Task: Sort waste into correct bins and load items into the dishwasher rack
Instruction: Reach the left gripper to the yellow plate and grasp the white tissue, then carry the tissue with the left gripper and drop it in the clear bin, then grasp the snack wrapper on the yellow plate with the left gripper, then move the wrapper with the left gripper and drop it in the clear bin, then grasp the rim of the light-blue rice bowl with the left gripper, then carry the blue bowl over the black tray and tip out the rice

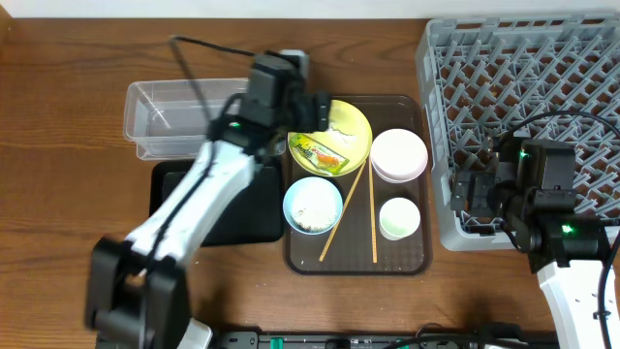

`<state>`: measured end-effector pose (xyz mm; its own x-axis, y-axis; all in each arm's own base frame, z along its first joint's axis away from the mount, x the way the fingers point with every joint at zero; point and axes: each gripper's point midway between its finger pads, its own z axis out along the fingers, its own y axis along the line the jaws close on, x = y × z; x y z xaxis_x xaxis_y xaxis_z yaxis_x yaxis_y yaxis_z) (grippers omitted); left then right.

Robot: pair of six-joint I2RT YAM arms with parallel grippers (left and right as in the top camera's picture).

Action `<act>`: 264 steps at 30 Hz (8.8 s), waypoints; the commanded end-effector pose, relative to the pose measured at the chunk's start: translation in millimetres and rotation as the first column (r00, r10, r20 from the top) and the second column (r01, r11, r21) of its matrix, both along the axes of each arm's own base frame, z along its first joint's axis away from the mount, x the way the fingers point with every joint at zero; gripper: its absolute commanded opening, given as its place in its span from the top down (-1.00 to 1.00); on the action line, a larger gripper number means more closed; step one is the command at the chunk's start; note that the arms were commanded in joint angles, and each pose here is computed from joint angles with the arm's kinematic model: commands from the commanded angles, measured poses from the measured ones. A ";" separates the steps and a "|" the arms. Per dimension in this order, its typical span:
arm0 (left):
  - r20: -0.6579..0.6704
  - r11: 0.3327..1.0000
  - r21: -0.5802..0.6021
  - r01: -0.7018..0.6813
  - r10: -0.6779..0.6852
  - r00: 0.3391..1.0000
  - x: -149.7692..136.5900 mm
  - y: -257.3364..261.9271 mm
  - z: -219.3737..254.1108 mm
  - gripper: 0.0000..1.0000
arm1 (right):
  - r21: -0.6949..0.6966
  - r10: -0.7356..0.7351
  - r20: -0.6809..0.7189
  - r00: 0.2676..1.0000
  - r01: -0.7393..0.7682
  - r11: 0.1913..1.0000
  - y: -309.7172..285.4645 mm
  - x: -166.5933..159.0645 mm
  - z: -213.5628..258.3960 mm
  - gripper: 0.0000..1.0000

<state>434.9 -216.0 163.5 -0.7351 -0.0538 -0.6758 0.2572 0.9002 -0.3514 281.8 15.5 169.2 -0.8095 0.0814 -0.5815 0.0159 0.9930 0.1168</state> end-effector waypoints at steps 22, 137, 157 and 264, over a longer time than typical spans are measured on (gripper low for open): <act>-0.164 0.991 -0.008 -0.134 0.131 0.978 28.6 -24.0 -128.4 -0.52 | -0.004 0.002 0.027 1.000 -0.002 1.000 -2.2 4.2 10.4 -0.99; -0.225 0.955 0.146 -0.259 0.287 0.931 -28.5 10.7 -72.0 0.88 | -0.007 0.000 0.010 1.000 0.000 1.000 -2.8 0.7 7.9 -0.99; -0.201 0.794 0.095 -0.601 0.606 0.769 -2.2 164.8 -23.5 0.28 | -0.007 0.000 0.010 1.000 0.000 1.000 -2.8 0.7 7.9 -0.99; -0.315 0.554 -0.826 -0.103 -0.303 0.899 -157.7 138.7 -2.9 0.88 | -0.007 0.000 0.001 1.000 0.000 1.000 -2.8 -0.9 6.6 -0.98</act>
